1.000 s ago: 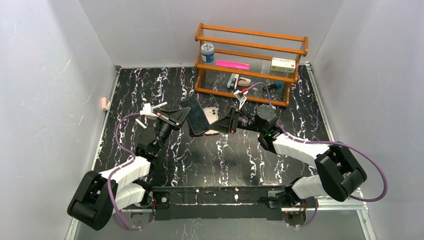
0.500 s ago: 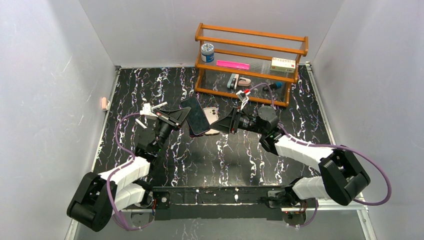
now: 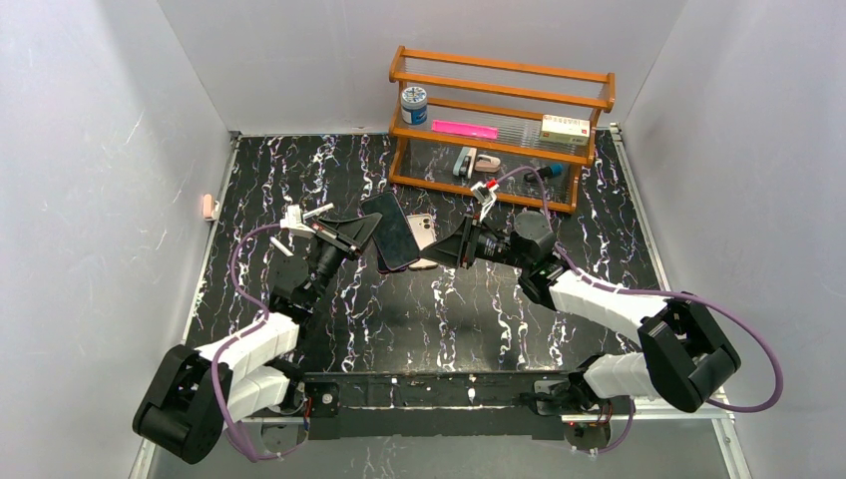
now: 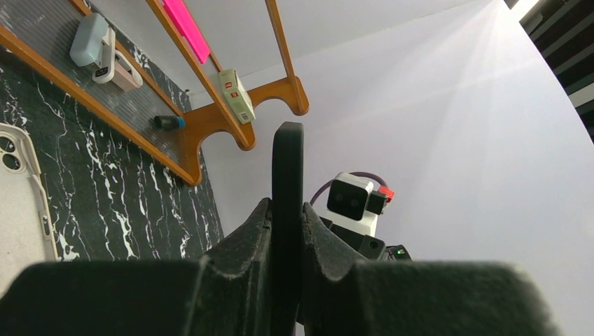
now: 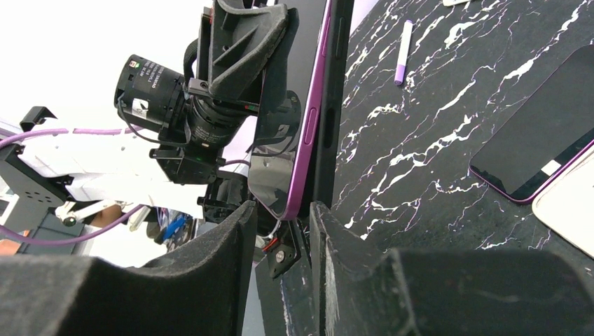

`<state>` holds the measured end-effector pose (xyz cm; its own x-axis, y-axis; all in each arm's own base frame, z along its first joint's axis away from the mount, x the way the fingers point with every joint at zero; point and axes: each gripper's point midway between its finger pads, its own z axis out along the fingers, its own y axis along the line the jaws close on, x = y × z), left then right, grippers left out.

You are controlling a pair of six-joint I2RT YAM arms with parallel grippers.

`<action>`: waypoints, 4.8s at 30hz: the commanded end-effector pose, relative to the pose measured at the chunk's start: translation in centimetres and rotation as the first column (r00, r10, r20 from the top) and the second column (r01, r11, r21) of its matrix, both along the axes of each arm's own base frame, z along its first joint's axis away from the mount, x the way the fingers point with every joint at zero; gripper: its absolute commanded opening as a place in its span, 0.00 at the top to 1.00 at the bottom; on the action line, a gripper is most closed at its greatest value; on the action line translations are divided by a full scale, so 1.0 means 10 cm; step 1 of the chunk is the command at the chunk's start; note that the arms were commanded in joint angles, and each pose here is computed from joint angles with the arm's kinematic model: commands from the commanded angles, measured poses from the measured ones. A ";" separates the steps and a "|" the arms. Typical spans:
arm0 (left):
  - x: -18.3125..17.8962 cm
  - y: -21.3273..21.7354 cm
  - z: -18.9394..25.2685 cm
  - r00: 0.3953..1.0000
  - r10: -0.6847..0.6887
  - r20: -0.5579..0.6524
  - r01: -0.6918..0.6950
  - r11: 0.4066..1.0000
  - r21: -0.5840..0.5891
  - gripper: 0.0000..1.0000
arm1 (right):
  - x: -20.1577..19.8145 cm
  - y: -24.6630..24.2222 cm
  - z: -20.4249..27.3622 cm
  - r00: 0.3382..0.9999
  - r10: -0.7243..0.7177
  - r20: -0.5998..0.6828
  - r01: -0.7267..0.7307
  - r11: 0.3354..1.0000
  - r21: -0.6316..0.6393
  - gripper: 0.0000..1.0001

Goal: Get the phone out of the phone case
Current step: Remove the phone case from the phone.

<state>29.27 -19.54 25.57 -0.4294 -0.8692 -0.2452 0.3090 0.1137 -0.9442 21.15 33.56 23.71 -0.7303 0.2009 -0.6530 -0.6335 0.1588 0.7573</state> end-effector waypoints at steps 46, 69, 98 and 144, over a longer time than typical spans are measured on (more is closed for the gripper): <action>-0.18 -0.08 0.70 0.977 -0.090 0.191 0.106 0.991 -0.078 1.00 | 0.02 -0.10 0.41 0.988 0.018 0.153 -0.031 0.996 0.087 0.62; -0.17 -0.09 0.66 0.979 -0.086 0.185 0.100 0.993 -0.069 1.00 | 0.02 -0.12 0.41 0.988 0.002 0.153 -0.015 0.996 0.087 0.56; -0.24 -0.14 0.79 0.971 -0.130 0.203 0.152 0.984 -0.097 1.00 | 0.03 -0.01 0.29 0.991 0.074 0.112 -0.084 0.993 0.082 0.58; -0.04 -0.36 -0.02 0.986 -0.163 0.010 0.161 0.978 0.130 0.42 | 0.14 0.02 0.10 0.999 0.038 -0.033 -0.037 0.998 0.057 0.99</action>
<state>28.58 -23.13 24.88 -0.5675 -0.7732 -0.2831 0.3254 0.1052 -0.9397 21.98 34.11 23.18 -0.8101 0.1495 -0.5670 -0.5630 0.0718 0.8233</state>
